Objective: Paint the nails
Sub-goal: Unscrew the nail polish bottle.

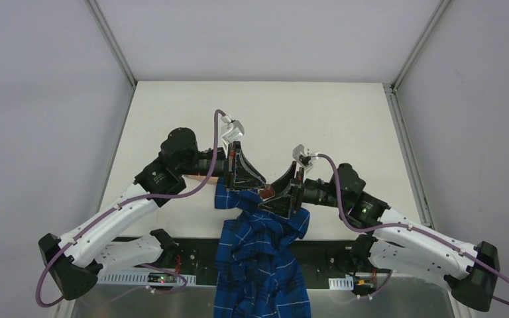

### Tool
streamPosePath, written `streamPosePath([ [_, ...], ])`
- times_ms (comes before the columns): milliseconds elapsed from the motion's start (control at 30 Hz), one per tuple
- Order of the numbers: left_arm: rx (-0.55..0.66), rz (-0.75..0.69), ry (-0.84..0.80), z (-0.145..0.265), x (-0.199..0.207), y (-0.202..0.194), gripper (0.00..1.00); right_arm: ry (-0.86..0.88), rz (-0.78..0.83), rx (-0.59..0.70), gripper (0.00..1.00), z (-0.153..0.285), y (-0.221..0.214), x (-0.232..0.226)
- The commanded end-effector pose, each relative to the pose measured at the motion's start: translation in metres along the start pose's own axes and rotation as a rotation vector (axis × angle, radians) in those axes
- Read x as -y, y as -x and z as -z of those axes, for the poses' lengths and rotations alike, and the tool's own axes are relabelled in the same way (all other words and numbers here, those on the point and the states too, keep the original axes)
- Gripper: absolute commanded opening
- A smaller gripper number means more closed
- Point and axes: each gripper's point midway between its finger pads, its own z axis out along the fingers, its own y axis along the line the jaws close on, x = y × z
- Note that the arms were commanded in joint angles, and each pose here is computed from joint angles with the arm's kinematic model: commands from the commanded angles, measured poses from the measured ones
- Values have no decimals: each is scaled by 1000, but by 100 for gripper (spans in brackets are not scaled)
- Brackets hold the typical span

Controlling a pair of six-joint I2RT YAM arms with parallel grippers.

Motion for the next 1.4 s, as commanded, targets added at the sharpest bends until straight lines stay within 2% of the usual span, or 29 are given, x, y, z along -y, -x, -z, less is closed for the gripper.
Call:
streamPosePath([
  [0, 42, -36, -13, 1, 3, 12, 0, 85, 85, 82, 63, 0, 33, -24],
  [100, 36, -29, -17, 0, 3, 12, 0, 78, 98, 96, 63, 1, 35, -24],
  [267, 29, -21, -27, -2, 3, 11, 0, 101, 101, 102, 54, 2, 39, -30],
  [633, 29, -31, -38, 0, 7, 11, 0, 99, 113, 127, 53, -2, 45, -28],
  [767, 25, -22, -36, -2, 5, 10, 0, 104, 111, 114, 42, -4, 43, -28],
  [867, 27, -23, -35, -1, 4, 10, 0, 93, 106, 113, 24, -5, 40, -25],
  [900, 27, -23, -34, -1, 4, 10, 0, 86, 105, 115, 16, -5, 40, -23],
  [1000, 29, -21, -30, -2, 3, 10, 0, 62, 109, 121, 0, -6, 40, -17],
  [1367, 78, 27, 70, 0, -18, 16, 0, -208, 171, 215, 0, -6, 55, 36],
])
